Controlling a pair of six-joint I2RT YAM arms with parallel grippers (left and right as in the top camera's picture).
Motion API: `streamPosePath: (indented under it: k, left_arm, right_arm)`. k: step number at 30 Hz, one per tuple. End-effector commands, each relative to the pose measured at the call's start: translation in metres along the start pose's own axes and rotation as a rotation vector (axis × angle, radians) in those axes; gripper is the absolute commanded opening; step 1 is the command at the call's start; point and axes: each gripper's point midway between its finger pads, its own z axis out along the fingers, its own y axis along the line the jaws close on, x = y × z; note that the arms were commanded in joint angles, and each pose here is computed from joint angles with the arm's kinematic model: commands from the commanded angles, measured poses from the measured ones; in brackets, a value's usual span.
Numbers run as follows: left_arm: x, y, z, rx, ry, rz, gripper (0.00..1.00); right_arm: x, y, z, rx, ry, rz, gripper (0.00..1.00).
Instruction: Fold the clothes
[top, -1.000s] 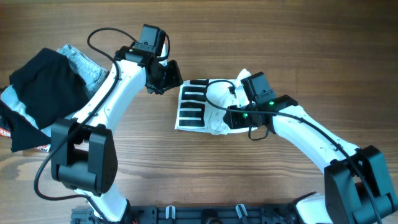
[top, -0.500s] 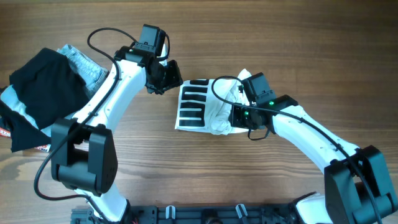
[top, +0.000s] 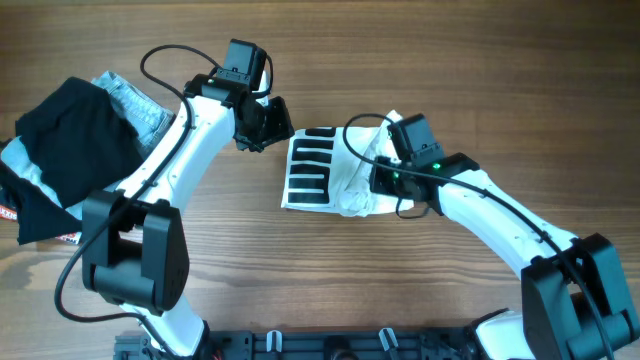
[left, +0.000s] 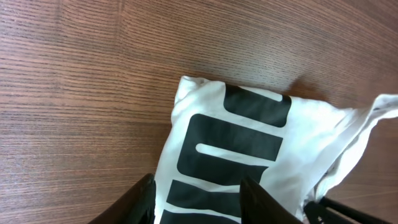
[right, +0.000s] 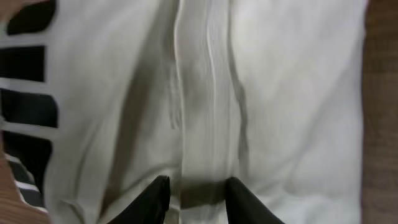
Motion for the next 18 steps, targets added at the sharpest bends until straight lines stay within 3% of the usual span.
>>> streamPosePath:
  k: [1,9,13,15,17,18]
  left_arm:
    - [-0.003,0.002,0.001,-0.013,-0.005,-0.003,0.44]
    - [-0.003,0.002,0.001,-0.013,-0.006,-0.003,0.44]
    - [-0.003,0.002,0.001,-0.012,-0.006,-0.003,0.44]
    - [-0.003,0.002,0.001,-0.012,-0.006,-0.003,0.44]
    - [-0.002,0.002,0.001,-0.013,-0.004,-0.004,0.44]
    - [-0.002,0.002,0.001,-0.015,-0.002,-0.004,0.44]
  right_arm:
    - [-0.004,0.003,-0.002,-0.013,-0.024,-0.019,0.34]
    - [0.018,-0.014,-0.003,0.065,0.06,-0.007,0.33]
    - [0.021,-0.026,-0.004,0.121,0.067,-0.007,0.25]
    - [0.02,-0.026,-0.004,0.126,0.063,-0.011,0.18]
    - [0.017,-0.025,-0.004,0.119,0.054,-0.038,0.05]
    - [0.015,-0.023,-0.004,0.112,0.046,-0.061,0.04]
